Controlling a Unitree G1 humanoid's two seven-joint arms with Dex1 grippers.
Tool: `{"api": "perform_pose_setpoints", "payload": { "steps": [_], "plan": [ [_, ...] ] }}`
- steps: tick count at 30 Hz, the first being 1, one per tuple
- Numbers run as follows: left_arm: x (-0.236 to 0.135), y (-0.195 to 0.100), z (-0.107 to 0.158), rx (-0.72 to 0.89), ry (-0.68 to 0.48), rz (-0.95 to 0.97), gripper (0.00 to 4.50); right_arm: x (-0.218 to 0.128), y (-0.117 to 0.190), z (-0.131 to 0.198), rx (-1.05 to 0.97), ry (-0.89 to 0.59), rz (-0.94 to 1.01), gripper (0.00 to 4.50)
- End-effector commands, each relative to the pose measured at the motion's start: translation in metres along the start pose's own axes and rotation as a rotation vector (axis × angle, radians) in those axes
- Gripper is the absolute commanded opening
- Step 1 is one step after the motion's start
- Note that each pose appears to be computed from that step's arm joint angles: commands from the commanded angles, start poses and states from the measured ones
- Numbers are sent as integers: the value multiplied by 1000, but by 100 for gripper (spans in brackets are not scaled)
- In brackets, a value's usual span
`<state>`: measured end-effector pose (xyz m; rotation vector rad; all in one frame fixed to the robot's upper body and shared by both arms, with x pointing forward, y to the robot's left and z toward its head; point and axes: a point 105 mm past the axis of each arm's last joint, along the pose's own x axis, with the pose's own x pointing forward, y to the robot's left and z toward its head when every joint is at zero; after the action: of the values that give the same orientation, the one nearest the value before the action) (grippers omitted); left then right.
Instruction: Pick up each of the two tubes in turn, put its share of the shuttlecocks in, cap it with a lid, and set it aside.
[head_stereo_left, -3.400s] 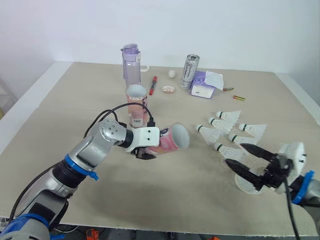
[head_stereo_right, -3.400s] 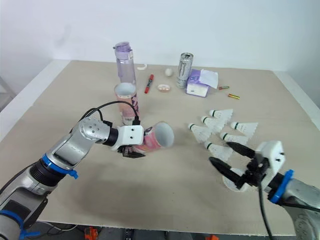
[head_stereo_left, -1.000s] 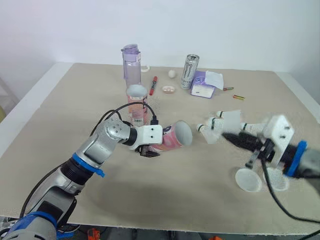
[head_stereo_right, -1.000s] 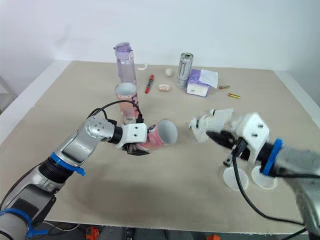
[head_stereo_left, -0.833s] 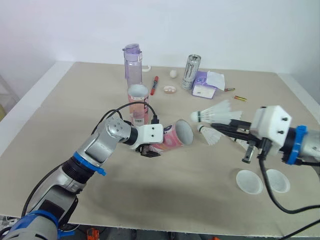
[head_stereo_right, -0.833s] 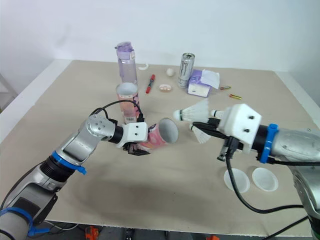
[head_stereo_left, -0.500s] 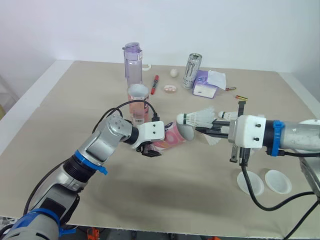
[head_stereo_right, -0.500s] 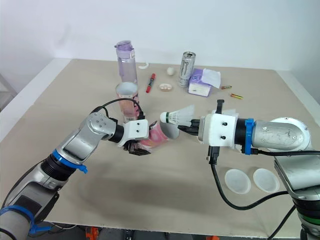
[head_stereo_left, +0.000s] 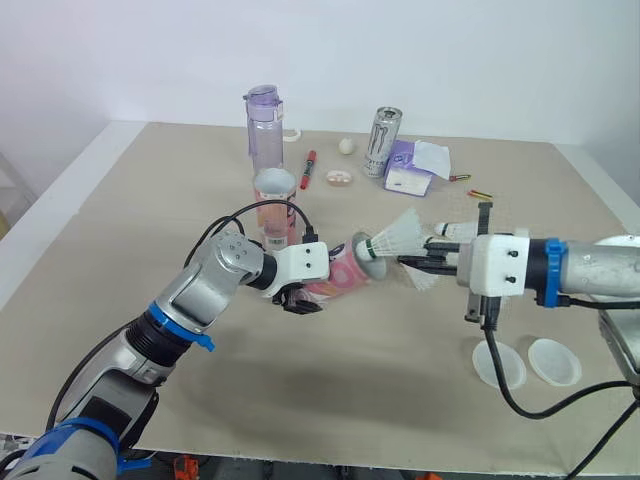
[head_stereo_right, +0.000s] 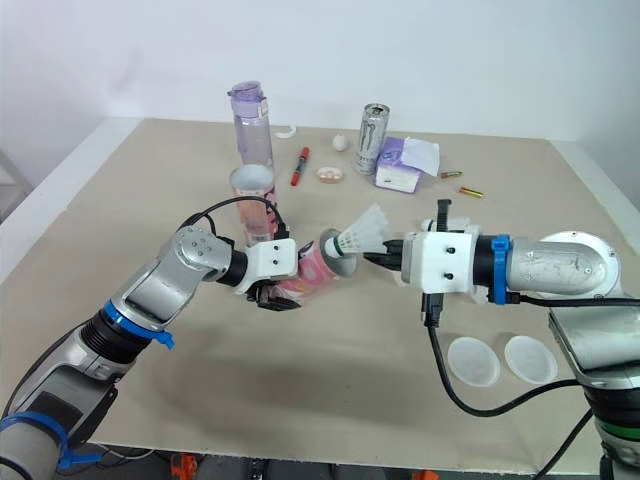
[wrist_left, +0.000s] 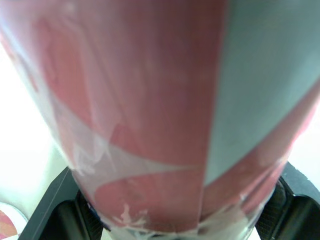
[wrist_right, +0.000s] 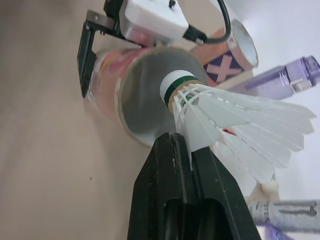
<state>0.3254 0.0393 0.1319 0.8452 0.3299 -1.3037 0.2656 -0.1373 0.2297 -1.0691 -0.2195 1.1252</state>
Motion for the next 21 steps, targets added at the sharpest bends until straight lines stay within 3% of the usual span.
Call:
{"api": "perform_pose_setpoints", "payload": {
  "steps": [1,2,3,7,8,11,14,21],
  "plan": [
    [8,-10,-8,-19,30,-41,333,3,-2,10,-25,-25,0,5],
    [8,-10,-8,-19,30,-40,333,3,-2,10,-23,-27,2,5],
    [8,-10,-9,-20,31,-38,333,4,-2,10,-22,-29,2,33],
    [7,-10,-10,-21,34,-36,333,4,-6,14,29,-68,-27,176],
    [7,-10,-10,-21,35,-36,333,2,-8,14,71,-89,-55,234],
    [7,-9,-11,-20,38,-34,333,-5,-15,9,245,-169,-175,306],
    [8,-9,-10,-19,37,-33,333,-18,-19,-12,483,-210,-342,444],
    [7,-8,-11,-16,40,-31,333,-40,27,-91,890,-17,-619,448]
  ]
}}
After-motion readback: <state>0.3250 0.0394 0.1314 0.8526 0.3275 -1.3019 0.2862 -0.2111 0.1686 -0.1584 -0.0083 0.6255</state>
